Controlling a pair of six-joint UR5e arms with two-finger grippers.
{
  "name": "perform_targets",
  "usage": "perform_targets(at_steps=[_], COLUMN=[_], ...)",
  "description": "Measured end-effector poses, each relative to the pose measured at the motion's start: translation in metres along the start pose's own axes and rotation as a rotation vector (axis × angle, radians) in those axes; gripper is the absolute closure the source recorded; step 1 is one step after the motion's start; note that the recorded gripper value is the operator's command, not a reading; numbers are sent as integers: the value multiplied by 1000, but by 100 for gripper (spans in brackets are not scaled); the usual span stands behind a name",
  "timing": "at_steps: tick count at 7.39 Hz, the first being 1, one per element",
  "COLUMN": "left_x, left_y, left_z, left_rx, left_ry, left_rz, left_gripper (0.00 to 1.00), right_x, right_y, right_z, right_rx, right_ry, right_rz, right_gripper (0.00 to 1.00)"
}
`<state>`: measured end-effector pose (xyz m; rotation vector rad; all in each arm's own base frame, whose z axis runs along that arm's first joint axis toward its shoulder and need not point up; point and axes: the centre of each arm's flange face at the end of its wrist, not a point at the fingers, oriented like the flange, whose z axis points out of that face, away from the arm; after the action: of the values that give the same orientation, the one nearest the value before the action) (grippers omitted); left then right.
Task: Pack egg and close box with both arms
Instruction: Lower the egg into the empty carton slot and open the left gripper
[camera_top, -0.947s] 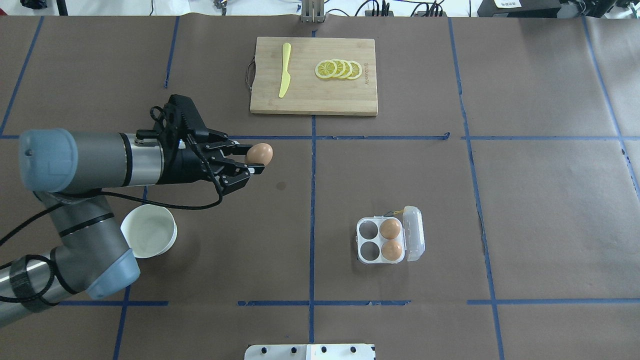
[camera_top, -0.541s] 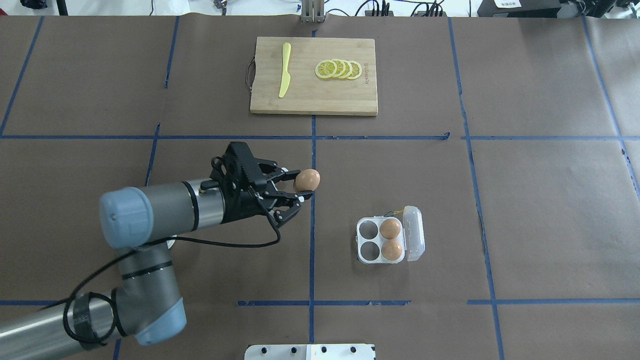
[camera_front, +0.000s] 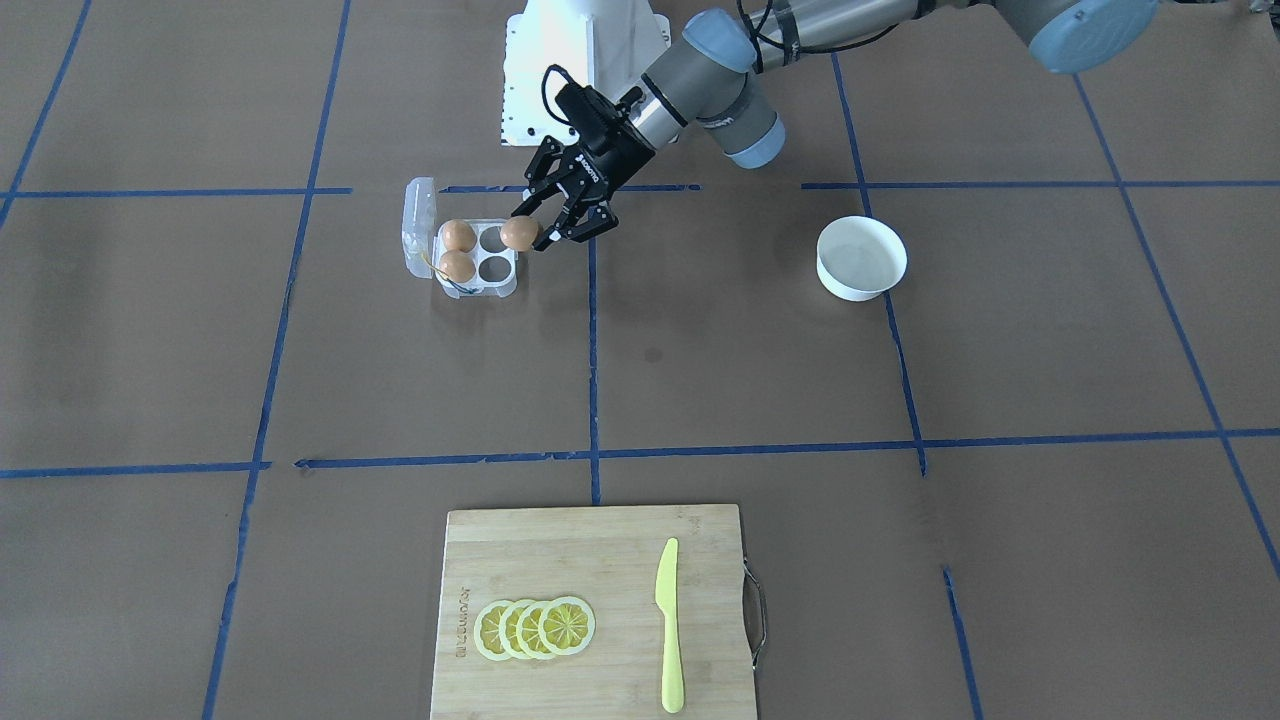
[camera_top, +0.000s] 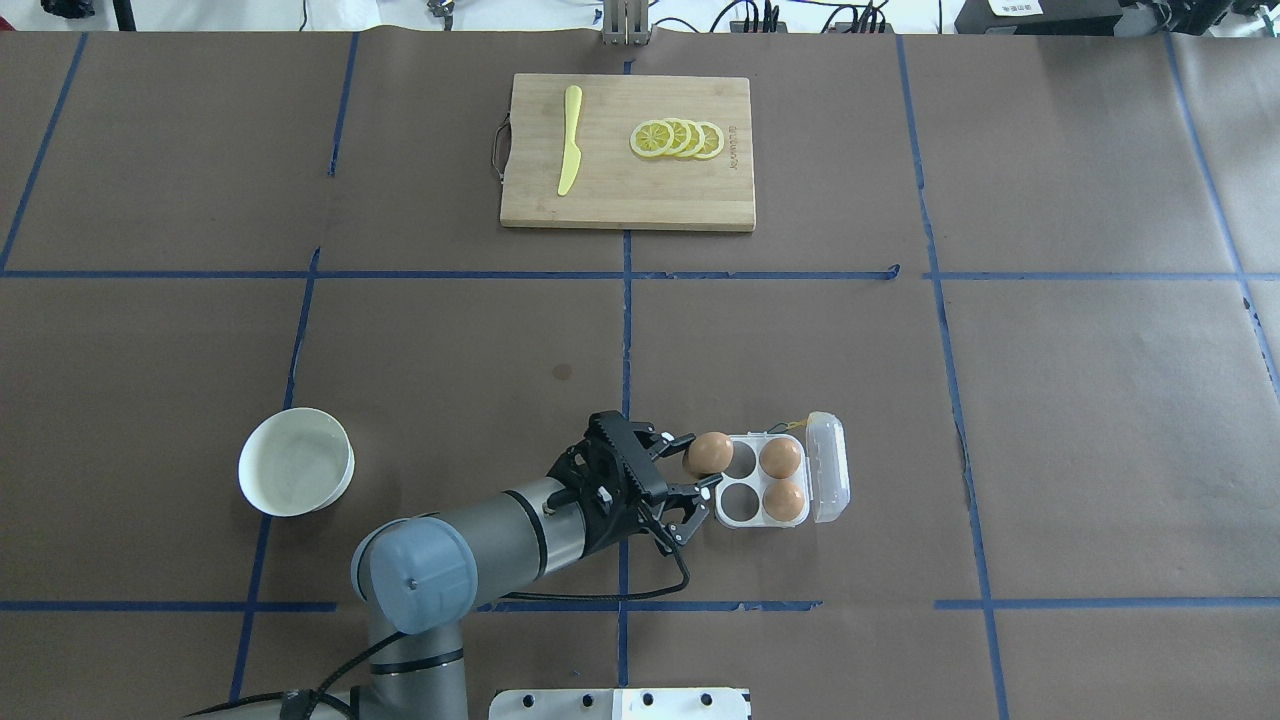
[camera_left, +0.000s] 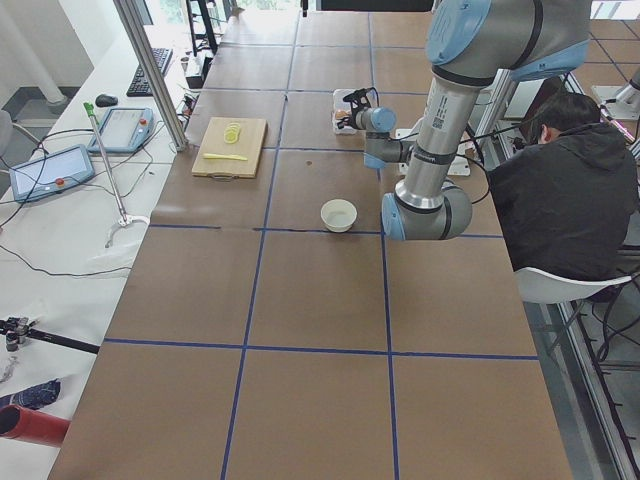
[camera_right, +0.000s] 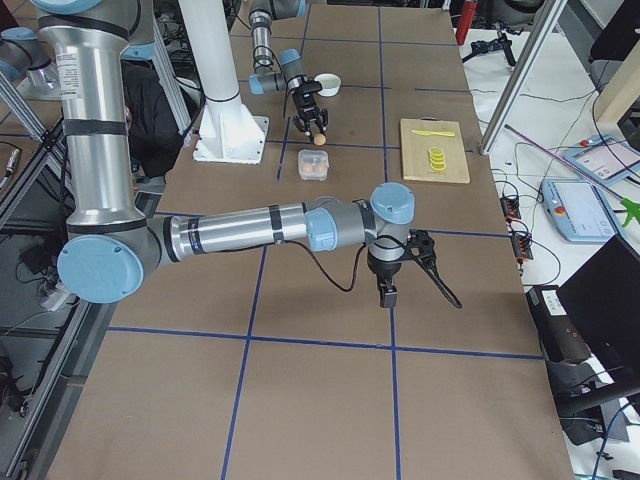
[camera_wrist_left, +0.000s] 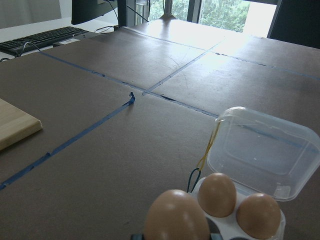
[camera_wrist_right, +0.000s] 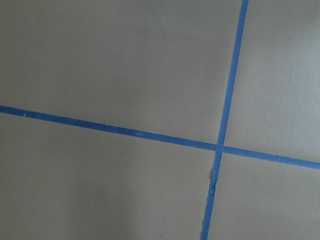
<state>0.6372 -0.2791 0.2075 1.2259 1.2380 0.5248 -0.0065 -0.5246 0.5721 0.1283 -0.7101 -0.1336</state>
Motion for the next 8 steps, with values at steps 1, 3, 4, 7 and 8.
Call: perform_targets(at_steps=[1,3,4,7,8], left_x=[11,21,23,25,26], left_y=[1,-4,-6,-8,-9], left_z=[9,21,24,27,27], left_rx=[-3,-1,0,0,2], left_ry=[-2,0,0,1,3], left_rz=[-1,-3,-4,-4,-6], left_gripper=[67,53,49,0,0], right_x=[1,1,2,2,2], right_y=[1,2,2,2,2], right_z=[0,1,1,0,0], right_rx=[-1,-2,-2,-1,0], right_ry=[0,0,0,0,0], right_rz=[2,3,4,4,4], right_gripper=[0,0,0,0,0])
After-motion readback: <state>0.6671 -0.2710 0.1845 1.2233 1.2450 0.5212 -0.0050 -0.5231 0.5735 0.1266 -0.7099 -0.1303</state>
